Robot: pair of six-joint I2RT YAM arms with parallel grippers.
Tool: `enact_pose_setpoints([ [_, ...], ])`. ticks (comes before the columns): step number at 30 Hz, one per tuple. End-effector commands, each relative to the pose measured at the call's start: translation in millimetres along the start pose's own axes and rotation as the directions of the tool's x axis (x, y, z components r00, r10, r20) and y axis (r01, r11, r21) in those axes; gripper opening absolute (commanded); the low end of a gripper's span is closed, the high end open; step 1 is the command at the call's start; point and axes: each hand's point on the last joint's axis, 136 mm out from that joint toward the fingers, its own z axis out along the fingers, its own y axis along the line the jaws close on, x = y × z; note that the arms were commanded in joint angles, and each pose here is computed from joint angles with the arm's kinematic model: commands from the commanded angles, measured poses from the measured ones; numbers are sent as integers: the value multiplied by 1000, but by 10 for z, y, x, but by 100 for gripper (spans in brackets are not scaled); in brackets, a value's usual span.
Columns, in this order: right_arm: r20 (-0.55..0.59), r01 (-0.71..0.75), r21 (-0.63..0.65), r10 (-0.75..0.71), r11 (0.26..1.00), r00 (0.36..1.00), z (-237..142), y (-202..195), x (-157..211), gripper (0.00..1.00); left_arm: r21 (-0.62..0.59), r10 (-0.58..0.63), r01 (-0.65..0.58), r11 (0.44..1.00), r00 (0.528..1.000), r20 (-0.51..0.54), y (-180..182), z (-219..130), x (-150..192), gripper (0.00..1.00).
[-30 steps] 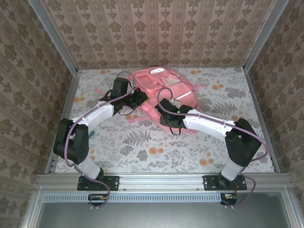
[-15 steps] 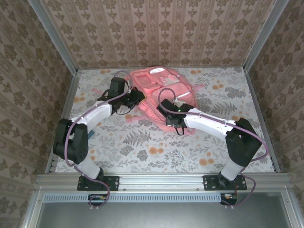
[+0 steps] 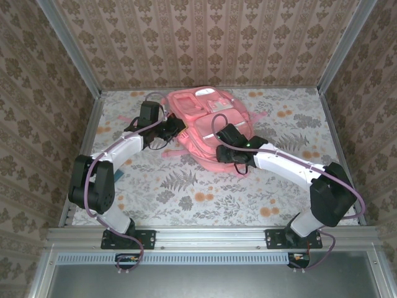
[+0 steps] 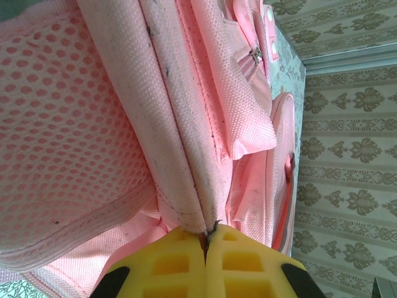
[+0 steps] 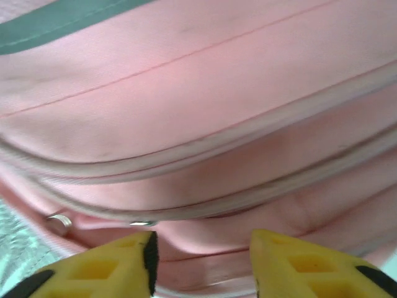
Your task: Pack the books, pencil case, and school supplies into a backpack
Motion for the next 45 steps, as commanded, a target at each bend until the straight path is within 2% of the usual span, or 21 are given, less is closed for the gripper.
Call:
enact_pose_setpoints([
  [1,-27,57,-92,-60,994,998,3,219,-14,50,59,61,-63,996,998,34,-181,-99,-106,0],
  [5,-76,21,-53,-25,998,997,92,201,11,56,62,64,-66,996,997,36,-200,-108,-113,0],
  [9,-81,-128,-45,124,991,989,154,144,-18,60,47,65,-66,997,997,32,-156,-115,-100,1],
  [10,-70,-163,-67,158,984,985,154,154,-46,61,31,69,-70,997,997,31,-123,-131,-93,9],
  [12,-44,-250,-91,247,964,968,114,108,-101,64,-43,88,-86,995,995,35,19,-195,-54,32],
  [14,-15,-298,-124,298,947,954,33,90,-166,68,-133,110,-105,985,993,32,195,-286,9,47],
  [15,-4,-322,-130,324,938,946,1,61,-185,71,-175,120,-114,978,992,26,281,-341,48,52],
  [17,4,-363,-148,368,920,930,-51,7,-206,72,-212,132,-127,969,991,11,370,-422,138,57],
  [22,17,-410,-173,419,895,908,-150,-85,-210,75,-85,103,-109,990,992,-66,172,-375,485,61],
  [27,23,-427,-181,438,886,899,-171,-107,-190,75,42,48,-42,998,989,-141,-90,-86,811,59],
  [33,19,-440,-181,451,879,892,-166,-123,-154,74,40,-19,26,999,988,-154,-46,180,817,49],
  [36,22,-444,-165,454,881,891,-148,-160,-128,74,-3,-64,64,998,985,-161,55,272,825,49],
  [41,51,-445,-177,460,878,887,-261,-186,-165,75,-35,-73,68,997,987,-144,105,324,781,51],
  [45,51,-446,-178,461,877,886,-257,-183,-166,74,-19,-73,71,997,986,-152,69,404,749,45],
])
